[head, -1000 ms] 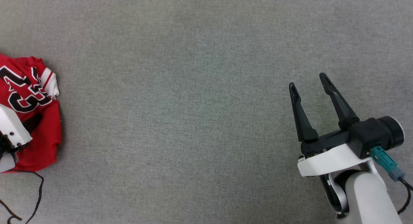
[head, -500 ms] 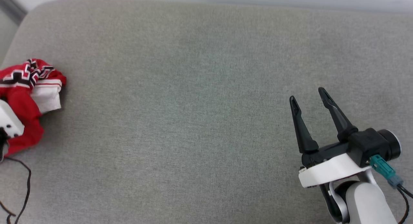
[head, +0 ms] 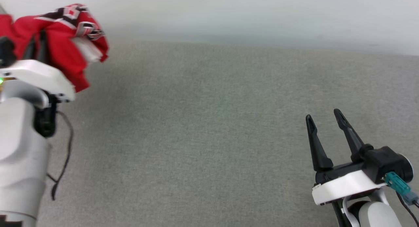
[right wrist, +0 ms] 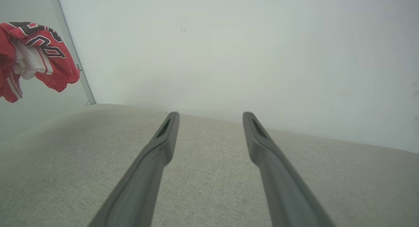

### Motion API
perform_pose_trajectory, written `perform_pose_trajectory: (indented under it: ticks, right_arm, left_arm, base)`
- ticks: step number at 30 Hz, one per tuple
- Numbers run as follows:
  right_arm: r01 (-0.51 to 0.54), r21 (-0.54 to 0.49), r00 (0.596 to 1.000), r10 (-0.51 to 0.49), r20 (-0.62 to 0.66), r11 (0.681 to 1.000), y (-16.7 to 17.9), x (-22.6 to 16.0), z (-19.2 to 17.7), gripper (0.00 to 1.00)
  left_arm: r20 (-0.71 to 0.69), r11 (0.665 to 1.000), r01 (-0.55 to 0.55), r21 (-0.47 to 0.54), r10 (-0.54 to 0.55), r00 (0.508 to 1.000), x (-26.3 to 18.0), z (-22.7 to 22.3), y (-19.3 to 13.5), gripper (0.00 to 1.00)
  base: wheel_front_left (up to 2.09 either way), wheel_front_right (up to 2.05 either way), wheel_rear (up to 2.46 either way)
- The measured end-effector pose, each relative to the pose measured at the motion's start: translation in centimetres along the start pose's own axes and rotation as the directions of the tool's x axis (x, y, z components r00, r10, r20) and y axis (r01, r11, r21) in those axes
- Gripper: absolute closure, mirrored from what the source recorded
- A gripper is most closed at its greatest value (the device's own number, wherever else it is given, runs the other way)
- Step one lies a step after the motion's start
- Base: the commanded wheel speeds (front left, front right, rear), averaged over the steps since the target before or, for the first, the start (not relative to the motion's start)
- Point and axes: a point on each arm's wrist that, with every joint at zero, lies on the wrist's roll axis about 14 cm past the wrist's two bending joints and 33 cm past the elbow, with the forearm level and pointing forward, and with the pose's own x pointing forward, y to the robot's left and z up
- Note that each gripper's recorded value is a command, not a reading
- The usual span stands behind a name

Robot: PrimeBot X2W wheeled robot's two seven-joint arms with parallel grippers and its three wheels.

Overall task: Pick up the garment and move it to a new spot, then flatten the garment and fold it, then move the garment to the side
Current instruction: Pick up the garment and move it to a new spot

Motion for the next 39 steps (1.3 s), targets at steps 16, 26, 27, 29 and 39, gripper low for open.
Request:
perform_pose_trajectory:
  ticks: [16, 26, 27, 29, 39]
  right_arm:
    - [0.178, -0.043, 0.984, -0.177, 0.019, 0.983, -4.8, -5.5, 2.3, 0.00]
    - [0.255, -0.042, 0.967, -0.256, -0.016, 0.966, -7.0, -7.2, 1.2, 0.00]
    - [0.260, -0.043, 0.965, -0.261, -0.019, 0.965, -7.2, -7.2, 1.1, 0.00]
    - [0.268, -0.041, 0.963, -0.269, -0.024, 0.963, -7.4, -7.3, 0.9, 0.00]
    - [0.242, -0.017, 0.970, -0.242, -0.021, 0.970, -6.8, -6.5, 0.5, 0.00]
  left_arm:
    - [0.092, 0.817, 0.559, -0.140, -0.551, 0.829, -6.2, -0.1, -25.6, 1.00]
    - [-0.281, 0.700, 0.680, -0.219, -0.713, 0.643, -13.5, -12.9, -32.3, 1.00]
    - [-0.310, 0.693, 0.686, -0.223, -0.718, 0.624, -14.1, -13.9, -32.4, 1.00]
    - [-0.354, 0.679, 0.695, -0.236, -0.726, 0.589, -15.1, -15.5, -32.6, 0.62]
    - [-0.133, 0.711, 0.671, -0.210, -0.700, 0.701, -13.7, -10.7, -31.9, 0.00]
  base:
    - [0.00, 0.00, 0.00]
    - [0.00, 0.00, 0.00]
    - [0.00, 0.00, 0.00]
    - [0.00, 0.00, 0.00]
    - [0.00, 0.00, 0.00]
